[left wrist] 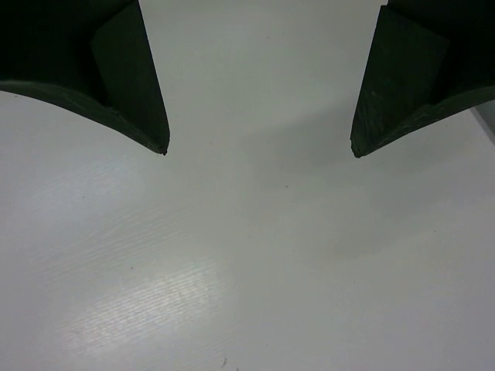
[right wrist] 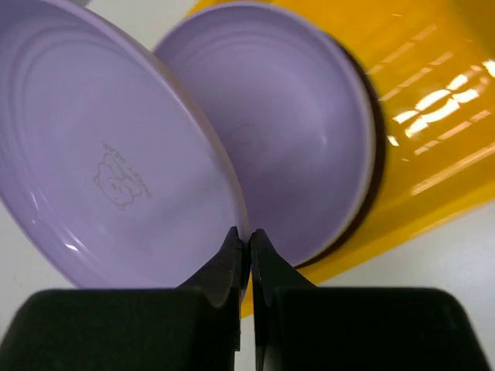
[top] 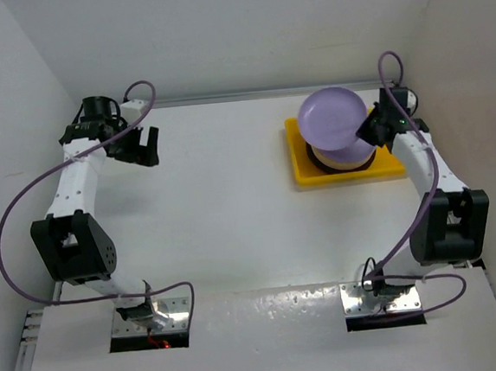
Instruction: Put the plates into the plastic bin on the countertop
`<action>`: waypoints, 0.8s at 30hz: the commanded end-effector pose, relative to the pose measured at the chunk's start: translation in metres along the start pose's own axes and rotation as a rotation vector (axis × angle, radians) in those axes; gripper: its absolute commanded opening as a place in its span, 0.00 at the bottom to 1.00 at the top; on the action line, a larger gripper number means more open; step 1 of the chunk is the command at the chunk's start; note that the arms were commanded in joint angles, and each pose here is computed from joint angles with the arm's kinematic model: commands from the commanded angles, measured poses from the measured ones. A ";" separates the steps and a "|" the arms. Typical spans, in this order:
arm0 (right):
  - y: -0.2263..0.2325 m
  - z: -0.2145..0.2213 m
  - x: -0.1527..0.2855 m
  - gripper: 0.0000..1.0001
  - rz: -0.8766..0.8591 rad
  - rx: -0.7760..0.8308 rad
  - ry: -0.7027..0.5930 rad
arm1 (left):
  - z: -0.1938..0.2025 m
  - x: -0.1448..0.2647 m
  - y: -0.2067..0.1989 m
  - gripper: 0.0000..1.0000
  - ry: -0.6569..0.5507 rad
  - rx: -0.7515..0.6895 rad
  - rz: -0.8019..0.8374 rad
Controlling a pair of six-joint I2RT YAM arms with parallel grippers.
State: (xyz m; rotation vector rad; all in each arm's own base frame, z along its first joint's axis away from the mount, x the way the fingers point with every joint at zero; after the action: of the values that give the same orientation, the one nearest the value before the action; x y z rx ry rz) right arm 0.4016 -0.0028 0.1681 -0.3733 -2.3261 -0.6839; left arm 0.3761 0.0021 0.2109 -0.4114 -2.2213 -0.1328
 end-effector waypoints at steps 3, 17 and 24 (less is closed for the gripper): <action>-0.034 -0.008 -0.005 0.00 0.075 -0.098 0.086 | 0.002 -0.002 0.000 1.00 -0.006 0.015 0.001; -0.059 -0.014 -0.036 0.78 0.157 0.023 0.130 | -0.002 0.004 -0.004 1.00 -0.031 -0.001 0.035; -0.062 -0.025 0.023 1.00 0.214 0.060 -0.005 | -0.004 0.015 -0.003 1.00 -0.048 -0.009 0.023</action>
State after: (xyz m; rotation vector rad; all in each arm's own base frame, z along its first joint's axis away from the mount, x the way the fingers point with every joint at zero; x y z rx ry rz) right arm 0.3878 -0.0615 0.1264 -0.5383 -2.1200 -0.5440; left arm 0.3729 0.0011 0.2067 -0.4392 -2.2101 -0.1075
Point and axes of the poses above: each gripper's point midway between its finger pads, its own x axis back along the fingers, its own y axis along the line the jaws close on, z = x × y, the point moved 2 cm from there along x, back along the fingers, and after that the axes turned 2 degrees about x, right-handed, at the moved point
